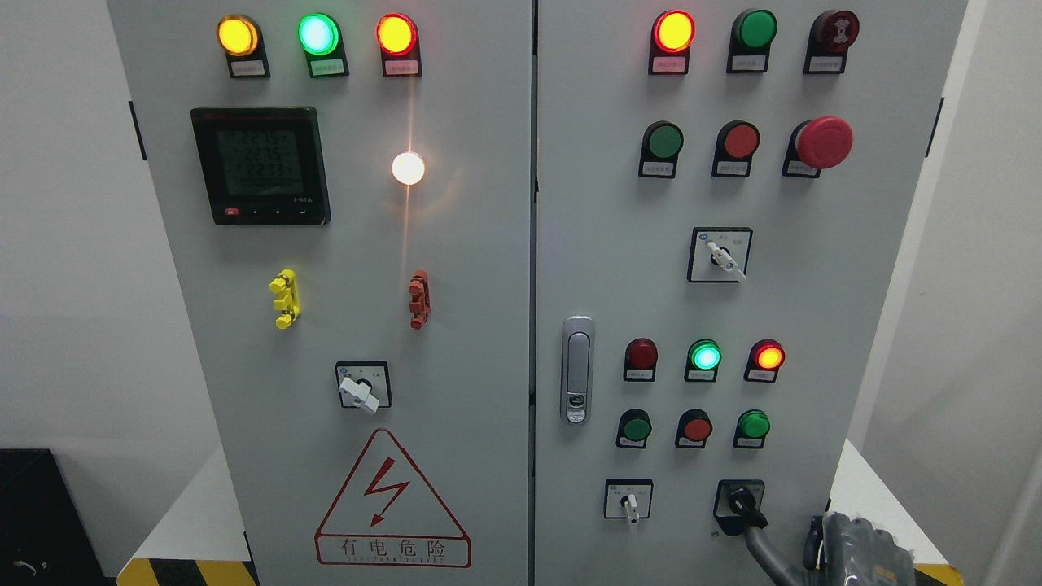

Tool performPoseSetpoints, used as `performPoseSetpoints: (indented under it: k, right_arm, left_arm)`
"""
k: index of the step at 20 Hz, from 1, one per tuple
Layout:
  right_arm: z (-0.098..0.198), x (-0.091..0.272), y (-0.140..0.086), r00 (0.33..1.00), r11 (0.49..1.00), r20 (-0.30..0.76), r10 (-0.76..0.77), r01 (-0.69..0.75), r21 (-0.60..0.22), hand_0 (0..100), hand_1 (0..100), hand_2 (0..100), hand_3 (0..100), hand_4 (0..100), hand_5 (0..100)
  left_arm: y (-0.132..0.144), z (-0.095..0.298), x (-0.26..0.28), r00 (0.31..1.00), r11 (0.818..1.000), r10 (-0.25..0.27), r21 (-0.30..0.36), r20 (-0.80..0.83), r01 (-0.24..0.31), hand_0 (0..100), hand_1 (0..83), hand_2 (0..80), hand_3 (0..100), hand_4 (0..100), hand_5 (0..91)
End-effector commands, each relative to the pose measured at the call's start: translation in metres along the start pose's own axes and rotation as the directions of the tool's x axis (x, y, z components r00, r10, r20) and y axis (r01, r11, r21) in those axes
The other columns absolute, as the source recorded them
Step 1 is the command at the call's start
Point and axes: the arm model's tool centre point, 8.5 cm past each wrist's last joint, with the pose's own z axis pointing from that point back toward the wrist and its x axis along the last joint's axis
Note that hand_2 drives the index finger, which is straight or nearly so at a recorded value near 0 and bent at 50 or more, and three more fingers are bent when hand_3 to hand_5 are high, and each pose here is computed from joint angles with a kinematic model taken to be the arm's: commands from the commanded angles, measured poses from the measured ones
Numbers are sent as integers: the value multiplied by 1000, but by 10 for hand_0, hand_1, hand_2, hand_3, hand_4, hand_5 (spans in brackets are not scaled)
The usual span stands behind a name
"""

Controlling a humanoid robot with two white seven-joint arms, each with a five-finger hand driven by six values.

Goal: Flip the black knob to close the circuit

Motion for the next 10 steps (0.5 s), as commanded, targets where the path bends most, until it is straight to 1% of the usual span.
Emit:
performPoseSetpoints:
  k: [1,10]
  right_arm:
    - [4,7,2,1000,1000,5,-29,29,-1,0,25,884,1000,978,990]
    - [4,5,3,1000,1000,14,-15,15,1,0,24,883,1000,978,990]
  left_arm:
    - [0,0,0,1000,1000,0,-1,1,0,120,556,0,0,0,0]
    - [0,0,0,1000,1000,-1,-1,0,1,120,556,0,0,0,0]
